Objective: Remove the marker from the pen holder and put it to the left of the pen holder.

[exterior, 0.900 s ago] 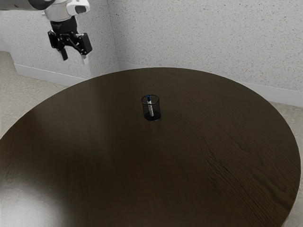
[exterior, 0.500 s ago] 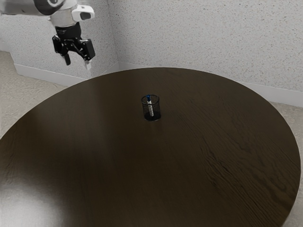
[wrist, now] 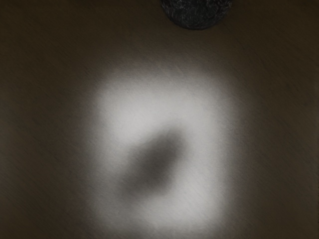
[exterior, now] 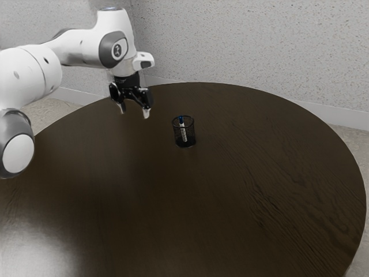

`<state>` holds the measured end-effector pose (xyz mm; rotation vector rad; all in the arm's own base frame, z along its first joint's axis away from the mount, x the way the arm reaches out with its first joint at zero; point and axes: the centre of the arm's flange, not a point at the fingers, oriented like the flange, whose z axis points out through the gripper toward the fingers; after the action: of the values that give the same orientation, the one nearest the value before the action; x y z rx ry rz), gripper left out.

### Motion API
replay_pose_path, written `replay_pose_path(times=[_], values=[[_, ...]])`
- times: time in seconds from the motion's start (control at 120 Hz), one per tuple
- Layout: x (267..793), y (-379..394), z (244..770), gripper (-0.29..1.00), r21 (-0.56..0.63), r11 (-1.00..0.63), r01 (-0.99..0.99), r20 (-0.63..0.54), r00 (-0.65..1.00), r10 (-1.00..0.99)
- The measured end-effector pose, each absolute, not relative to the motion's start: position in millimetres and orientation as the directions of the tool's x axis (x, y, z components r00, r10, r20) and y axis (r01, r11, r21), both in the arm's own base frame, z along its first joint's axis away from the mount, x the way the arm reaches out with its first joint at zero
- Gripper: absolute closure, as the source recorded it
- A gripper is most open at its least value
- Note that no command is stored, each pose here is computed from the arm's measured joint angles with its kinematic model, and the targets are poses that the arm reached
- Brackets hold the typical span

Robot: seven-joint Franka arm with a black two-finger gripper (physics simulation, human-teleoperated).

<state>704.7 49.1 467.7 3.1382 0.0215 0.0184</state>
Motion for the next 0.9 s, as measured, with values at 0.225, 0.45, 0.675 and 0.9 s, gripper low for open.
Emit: replay_pose_path(times=[0.225, 0.45, 0.675, 0.9], values=[[741.9, -1.8, 444.7, 0.02, 0.020, -0.998, -0.051, 0.116, 0.992, -0.049], [780.4, -17.8, 425.0, 0.02, 0.022, -0.997, -0.070, 0.243, 0.968, -0.063], [800.7, -3.8, 397.2, 0.02, 0.048, -0.997, -0.056, 0.283, 0.958, -0.040], [809.2, 12.8, 378.4, 0.02, 0.061, -0.997, -0.052, 0.281, 0.959, -0.033]])
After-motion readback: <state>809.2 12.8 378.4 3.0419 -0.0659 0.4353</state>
